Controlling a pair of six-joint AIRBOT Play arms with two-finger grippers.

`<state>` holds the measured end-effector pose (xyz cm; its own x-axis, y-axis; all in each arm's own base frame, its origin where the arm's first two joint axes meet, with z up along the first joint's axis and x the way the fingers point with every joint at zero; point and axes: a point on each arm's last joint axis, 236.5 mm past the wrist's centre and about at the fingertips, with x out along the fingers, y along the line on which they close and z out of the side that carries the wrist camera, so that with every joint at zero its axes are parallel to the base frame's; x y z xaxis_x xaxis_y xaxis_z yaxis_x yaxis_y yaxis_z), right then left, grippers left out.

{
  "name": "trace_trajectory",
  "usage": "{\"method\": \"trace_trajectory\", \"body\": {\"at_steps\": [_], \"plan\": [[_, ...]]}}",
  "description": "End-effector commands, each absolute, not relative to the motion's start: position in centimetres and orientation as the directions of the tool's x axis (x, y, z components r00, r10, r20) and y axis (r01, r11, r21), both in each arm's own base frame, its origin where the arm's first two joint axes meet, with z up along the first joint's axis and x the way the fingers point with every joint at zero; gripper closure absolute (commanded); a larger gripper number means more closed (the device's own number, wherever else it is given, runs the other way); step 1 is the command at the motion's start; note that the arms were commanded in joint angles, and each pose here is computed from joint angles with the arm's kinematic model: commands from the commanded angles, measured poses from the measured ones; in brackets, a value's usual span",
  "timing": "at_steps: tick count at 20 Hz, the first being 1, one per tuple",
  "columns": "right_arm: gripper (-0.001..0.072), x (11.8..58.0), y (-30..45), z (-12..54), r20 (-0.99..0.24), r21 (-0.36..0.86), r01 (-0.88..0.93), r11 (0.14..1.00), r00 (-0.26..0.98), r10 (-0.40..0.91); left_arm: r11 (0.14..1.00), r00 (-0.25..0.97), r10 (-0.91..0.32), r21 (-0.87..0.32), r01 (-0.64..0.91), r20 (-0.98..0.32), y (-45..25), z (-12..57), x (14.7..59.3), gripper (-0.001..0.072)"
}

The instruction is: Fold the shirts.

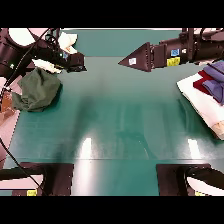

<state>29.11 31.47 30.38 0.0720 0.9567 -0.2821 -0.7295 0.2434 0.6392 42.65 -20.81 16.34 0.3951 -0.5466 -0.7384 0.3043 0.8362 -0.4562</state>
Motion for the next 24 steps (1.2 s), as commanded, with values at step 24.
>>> {"method": "trace_trajectory", "body": {"at_steps": [24], "plan": [[0.0690, 30.03, 31.51, 30.92, -0.261, 0.634, -0.729, 0.259, 0.113, 0.959, 0.836, 0.396, -0.547, -0.456, 0.305, -0.738, -20.80, 16.38, 42.67, 0.0681]]}}
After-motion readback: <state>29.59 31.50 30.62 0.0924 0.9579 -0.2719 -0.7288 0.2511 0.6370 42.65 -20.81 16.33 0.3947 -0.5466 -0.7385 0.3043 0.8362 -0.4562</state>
